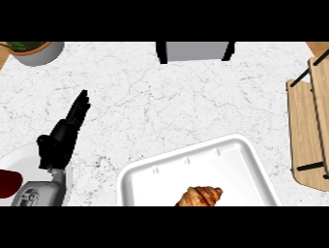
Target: Pick the tomato from the tray and place it in the tiered shelf
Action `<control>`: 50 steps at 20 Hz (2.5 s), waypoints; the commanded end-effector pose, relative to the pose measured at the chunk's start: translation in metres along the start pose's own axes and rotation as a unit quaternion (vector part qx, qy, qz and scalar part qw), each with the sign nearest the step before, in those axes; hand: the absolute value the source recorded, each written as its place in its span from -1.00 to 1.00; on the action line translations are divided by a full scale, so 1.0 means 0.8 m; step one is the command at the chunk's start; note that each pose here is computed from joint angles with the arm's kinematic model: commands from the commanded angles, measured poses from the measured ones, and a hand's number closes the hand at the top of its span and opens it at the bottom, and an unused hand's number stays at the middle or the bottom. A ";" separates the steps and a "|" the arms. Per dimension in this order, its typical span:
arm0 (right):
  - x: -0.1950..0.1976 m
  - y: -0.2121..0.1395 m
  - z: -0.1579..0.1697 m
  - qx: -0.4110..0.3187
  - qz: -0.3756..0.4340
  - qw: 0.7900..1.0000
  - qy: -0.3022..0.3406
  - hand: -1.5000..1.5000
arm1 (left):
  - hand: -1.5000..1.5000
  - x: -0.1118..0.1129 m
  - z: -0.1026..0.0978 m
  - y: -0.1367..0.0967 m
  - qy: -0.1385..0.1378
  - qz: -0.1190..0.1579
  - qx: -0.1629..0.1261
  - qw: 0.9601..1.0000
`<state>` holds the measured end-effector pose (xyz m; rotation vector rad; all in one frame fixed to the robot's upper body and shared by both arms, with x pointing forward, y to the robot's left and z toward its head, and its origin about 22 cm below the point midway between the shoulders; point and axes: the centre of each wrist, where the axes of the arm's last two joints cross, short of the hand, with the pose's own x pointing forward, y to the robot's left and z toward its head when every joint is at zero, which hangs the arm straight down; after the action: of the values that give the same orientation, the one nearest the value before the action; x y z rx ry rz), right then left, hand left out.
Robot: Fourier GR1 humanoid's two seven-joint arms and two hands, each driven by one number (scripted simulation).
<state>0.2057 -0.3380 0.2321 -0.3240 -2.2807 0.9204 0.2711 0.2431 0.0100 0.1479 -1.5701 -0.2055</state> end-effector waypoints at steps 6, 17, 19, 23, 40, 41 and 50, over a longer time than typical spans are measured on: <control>-0.062 -0.158 0.062 -0.045 0.010 0.996 -0.070 1.00 | 0.00 0.010 -0.005 -0.003 -0.008 0.000 -0.023 1.000; -0.115 -0.158 0.040 -0.059 -0.147 0.987 -0.002 1.00 | 0.00 0.017 -0.010 -0.025 -0.017 -0.010 -0.049 0.999; -0.129 -0.168 0.058 -0.057 -0.156 0.986 -0.010 1.00 | 0.00 0.006 -0.020 -0.028 -0.014 -0.001 -0.051 0.999; -0.138 -0.170 0.030 -0.059 -0.160 0.985 -0.009 1.00 | 0.00 0.017 -0.027 -0.040 -0.008 -0.003 -0.040 0.999; -0.200 -0.178 0.066 -0.104 -0.128 0.980 0.112 -1.00 | 0.00 0.022 -0.031 -0.037 -0.011 0.001 -0.026 1.000; -0.194 -0.172 0.039 -0.091 -0.136 0.980 0.109 -1.00 | 0.00 0.019 -0.020 -0.018 -0.010 -0.006 -0.033 0.999; -0.179 -0.214 0.048 -0.068 -0.201 0.973 0.093 -1.00 | 0.00 0.010 -0.029 -0.025 -0.002 -0.005 -0.032 0.999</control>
<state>0.3020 -0.5315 0.2605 -0.1888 -2.0772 0.4711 0.2878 0.2189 0.0135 0.1010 -1.5739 -0.2699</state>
